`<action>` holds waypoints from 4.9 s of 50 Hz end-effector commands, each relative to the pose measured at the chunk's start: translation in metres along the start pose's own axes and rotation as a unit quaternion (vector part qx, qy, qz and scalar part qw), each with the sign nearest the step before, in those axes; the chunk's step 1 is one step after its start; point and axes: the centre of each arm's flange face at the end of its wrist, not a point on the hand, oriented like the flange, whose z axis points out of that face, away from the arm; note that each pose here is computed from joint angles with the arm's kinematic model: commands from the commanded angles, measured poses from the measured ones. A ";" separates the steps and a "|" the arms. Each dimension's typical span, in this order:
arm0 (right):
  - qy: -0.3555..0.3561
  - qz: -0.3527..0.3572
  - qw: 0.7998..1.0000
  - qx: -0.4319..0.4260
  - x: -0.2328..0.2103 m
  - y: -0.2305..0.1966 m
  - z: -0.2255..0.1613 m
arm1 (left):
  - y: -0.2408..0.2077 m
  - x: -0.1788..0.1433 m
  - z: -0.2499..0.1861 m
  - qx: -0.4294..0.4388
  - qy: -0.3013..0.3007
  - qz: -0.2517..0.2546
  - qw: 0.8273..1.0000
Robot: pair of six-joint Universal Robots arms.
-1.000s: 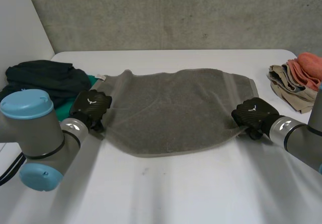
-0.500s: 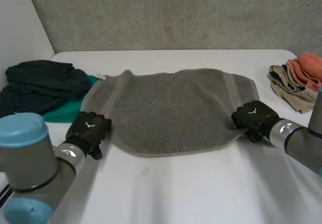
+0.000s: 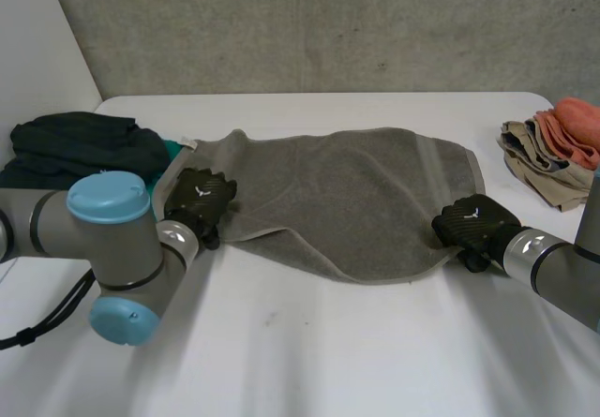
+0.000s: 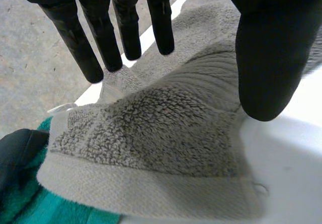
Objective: Fold the laundry.
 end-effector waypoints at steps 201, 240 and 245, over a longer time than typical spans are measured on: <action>-0.005 0.114 0.987 0.114 -0.048 -0.039 -0.024 | -0.099 0.052 -0.077 0.148 0.059 -0.030 0.987; 0.036 -0.006 0.999 0.037 -0.043 0.000 -0.013 | -0.051 0.014 -0.074 -0.012 -0.074 0.072 0.995; 0.069 -0.041 0.996 0.028 -0.035 -0.005 -0.022 | -0.058 0.011 -0.090 0.000 -0.075 0.053 0.996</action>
